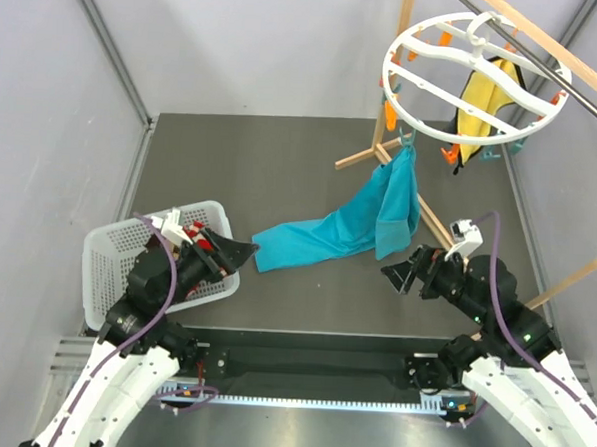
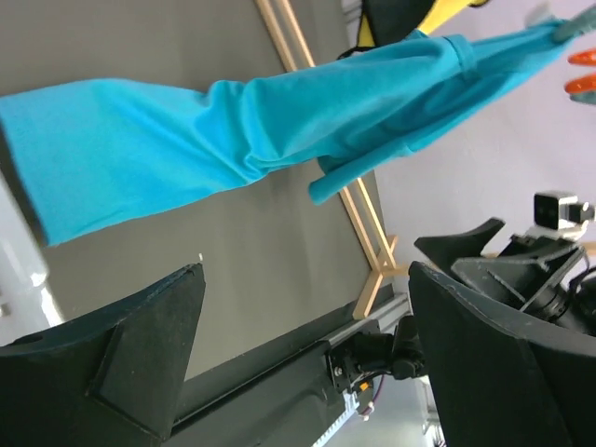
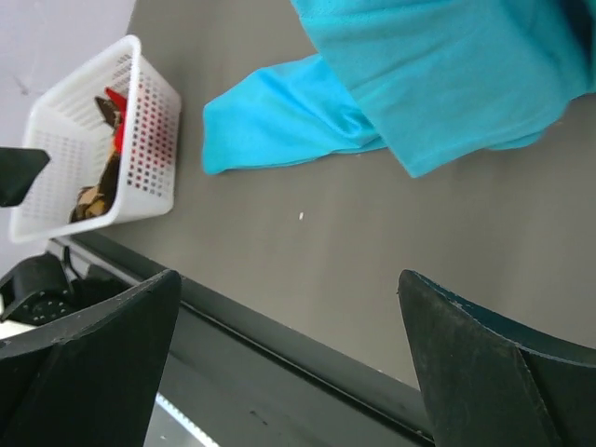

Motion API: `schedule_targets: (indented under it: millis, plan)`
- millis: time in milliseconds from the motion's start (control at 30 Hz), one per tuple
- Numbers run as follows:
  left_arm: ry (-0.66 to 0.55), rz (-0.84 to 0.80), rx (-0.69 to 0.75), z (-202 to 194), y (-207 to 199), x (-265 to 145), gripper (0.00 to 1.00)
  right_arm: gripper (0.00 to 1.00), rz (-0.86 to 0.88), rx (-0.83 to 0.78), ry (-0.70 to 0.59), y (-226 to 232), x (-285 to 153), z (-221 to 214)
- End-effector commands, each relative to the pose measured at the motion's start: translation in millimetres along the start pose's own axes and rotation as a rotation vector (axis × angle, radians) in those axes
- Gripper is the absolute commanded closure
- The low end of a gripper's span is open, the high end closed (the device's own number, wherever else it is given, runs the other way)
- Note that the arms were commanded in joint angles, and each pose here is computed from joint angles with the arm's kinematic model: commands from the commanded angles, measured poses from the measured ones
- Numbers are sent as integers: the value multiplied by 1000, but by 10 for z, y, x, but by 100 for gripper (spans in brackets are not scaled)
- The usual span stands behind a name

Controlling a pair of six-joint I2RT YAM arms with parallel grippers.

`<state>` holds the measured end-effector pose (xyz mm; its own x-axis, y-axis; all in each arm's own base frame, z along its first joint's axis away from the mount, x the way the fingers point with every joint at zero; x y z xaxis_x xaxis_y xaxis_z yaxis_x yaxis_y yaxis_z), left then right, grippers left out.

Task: Clip the socks to the hanger
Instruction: Open the clamp at the hanger.

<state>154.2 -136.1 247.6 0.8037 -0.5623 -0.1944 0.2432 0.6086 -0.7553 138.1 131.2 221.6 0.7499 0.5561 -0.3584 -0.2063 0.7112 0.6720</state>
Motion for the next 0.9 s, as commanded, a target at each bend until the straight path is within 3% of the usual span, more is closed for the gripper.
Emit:
schedule_targets:
  millis: [0,167,300,433,633,733,867]
  plan:
    - [-31,-147,85,175,-316,65,6,0,-70,-82,-38,65,-145,256]
    - [40,-266,146,336,-700,373,14,0,-16,-224,-47,368,-351,545]
    - [-4,-372,239,431,-1154,585,21,0,23,-296,-47,587,-478,728]
    - [35,-489,393,42,-1859,751,22,0,69,-349,-141,937,-875,1115]
    - [-62,-618,582,-305,-2646,1049,24,14,141,-377,-262,1412,-1447,1588]
    - [-103,-662,631,-489,-2885,1368,29,18,67,-378,-335,1439,-1589,1822]
    - [-219,-689,687,-580,-3066,1739,31,19,-25,-391,-324,1441,-1517,1978]
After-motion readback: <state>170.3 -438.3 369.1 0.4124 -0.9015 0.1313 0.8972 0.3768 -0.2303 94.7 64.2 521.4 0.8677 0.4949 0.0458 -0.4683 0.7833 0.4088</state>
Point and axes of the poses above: each gripper's point midway between its finger pads, its own x axis out along the fingers, its own y axis along the line the jaws close on, z = x × y, the point moved 3 cm from there along -x, back along the fingers, and after that the axes turned 8 degrees about x, right-handed, at the moved point
